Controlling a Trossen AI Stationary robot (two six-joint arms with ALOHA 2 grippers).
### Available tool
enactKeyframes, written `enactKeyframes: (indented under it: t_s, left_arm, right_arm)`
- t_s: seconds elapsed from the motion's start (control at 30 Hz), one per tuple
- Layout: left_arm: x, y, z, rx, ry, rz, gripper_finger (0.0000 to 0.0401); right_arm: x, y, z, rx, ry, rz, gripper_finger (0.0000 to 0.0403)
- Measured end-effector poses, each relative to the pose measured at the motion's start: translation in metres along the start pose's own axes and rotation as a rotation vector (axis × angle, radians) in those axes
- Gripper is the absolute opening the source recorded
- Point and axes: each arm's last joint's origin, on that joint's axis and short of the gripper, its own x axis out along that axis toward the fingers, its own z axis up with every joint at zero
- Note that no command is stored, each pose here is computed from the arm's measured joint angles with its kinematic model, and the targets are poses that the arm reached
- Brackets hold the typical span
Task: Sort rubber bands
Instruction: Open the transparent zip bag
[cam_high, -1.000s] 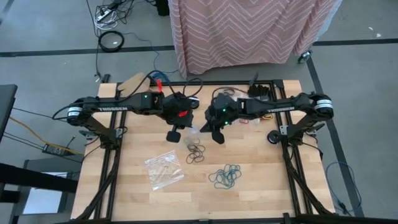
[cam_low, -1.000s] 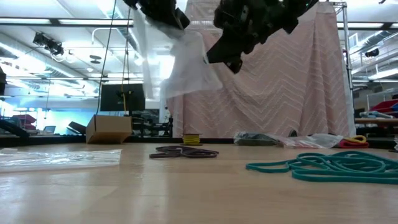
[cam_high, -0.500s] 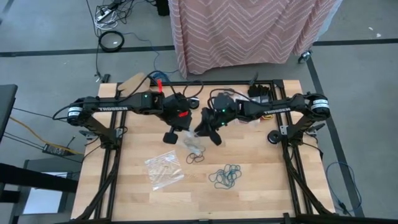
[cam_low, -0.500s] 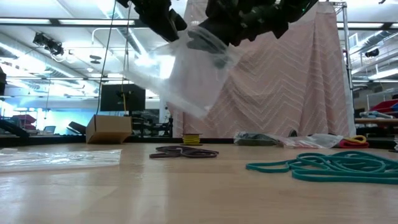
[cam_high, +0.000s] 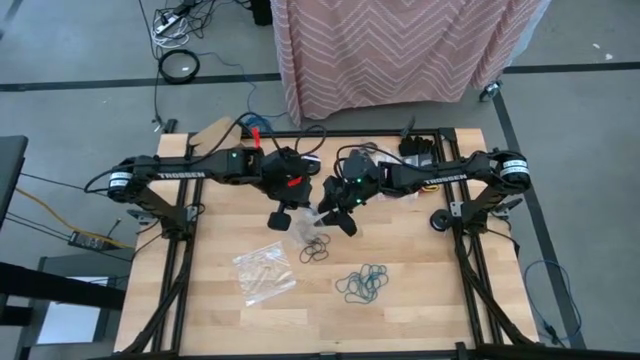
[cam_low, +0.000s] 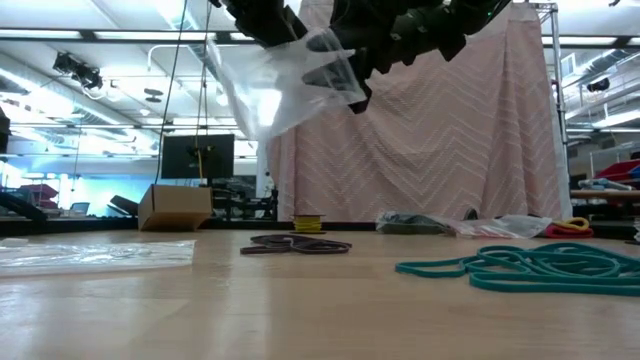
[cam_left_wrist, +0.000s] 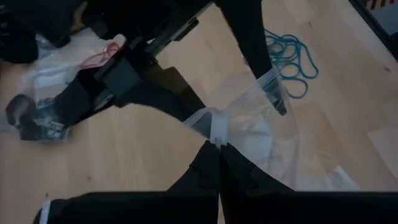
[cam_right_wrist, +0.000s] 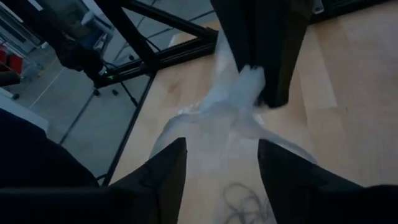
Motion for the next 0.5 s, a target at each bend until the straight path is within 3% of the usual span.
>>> enactKeyframes:
  t_s: [0.37,0.5]
  left_arm:
    - [-0.033,0.004,0.017,0.016,-0.051,0.092,0.0]
    - [-0.029,0.004,0.023,0.025,-0.092,0.096,0.0]
  right_arm:
    - [0.0,0.0,0.001,0.021,-0.016,-0.021,0.0193]
    - [0.0,0.001,0.005,0.009,-0.056,-0.013,0.0192]
